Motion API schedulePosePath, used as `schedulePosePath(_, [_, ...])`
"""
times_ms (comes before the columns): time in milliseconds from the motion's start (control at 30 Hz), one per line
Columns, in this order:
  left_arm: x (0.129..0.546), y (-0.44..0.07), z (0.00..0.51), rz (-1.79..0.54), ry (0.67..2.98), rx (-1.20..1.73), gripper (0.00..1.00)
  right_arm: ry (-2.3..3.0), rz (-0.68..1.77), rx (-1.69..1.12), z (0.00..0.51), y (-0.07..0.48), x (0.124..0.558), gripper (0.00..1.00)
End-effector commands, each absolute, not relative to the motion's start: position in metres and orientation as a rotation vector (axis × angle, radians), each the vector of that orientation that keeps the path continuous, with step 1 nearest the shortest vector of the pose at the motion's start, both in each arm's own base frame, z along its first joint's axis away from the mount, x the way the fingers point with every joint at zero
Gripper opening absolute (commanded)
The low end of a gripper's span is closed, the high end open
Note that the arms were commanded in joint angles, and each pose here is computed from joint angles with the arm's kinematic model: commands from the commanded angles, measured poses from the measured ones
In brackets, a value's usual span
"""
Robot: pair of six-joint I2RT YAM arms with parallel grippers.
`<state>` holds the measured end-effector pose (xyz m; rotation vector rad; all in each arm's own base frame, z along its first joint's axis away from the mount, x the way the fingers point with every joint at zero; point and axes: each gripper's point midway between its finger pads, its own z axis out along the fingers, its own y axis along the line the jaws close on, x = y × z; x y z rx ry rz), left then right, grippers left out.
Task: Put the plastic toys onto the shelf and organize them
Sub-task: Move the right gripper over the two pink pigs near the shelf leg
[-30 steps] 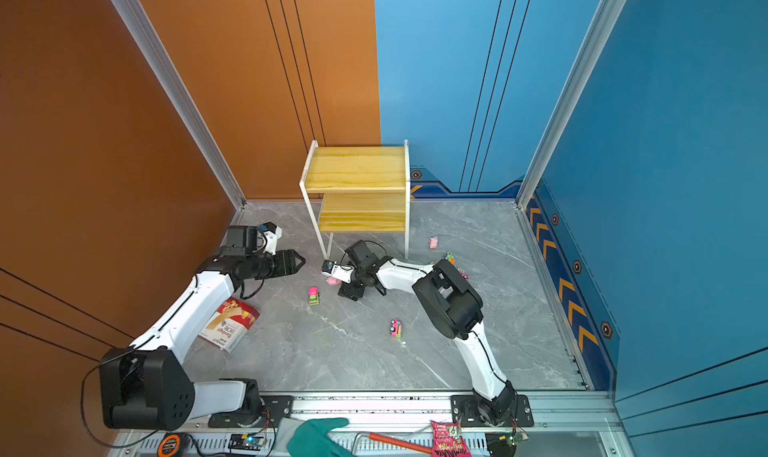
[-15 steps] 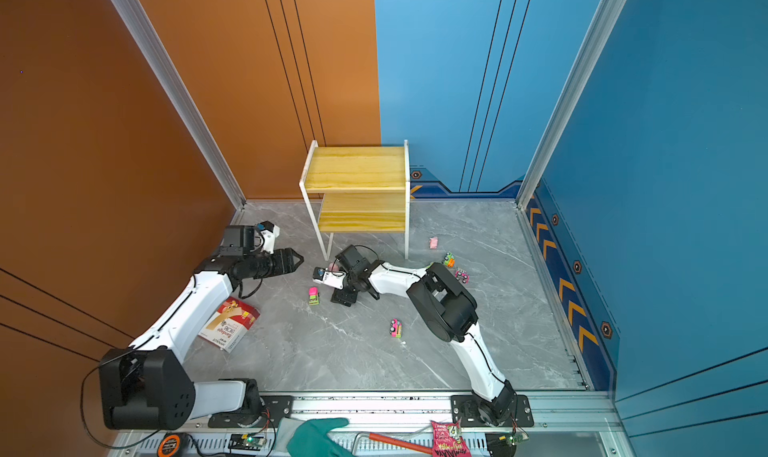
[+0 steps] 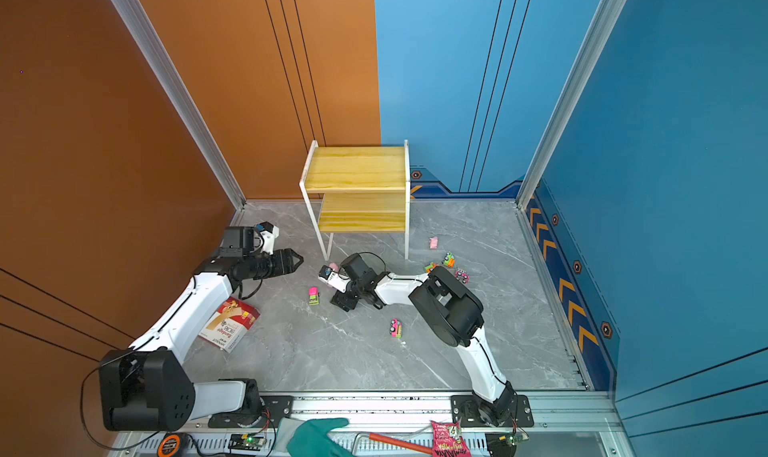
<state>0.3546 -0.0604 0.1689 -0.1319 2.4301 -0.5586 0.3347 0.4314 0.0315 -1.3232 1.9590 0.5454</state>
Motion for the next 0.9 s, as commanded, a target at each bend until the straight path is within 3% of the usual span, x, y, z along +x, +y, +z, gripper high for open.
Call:
schedulePosePath(0, [0.354, -0.061, 0.175, -0.589, 2.401, -0.141, 0.74, 1.917, 0.614, -1.046, 0.074, 0.438, 0.359, 0.71])
schedulePosePath(867, [0.353, -0.066, 0.177, -0.625, 2.386, -0.143, 0.73, 2.013, 0.651, -0.965, 0.054, 0.455, 0.37, 0.58])
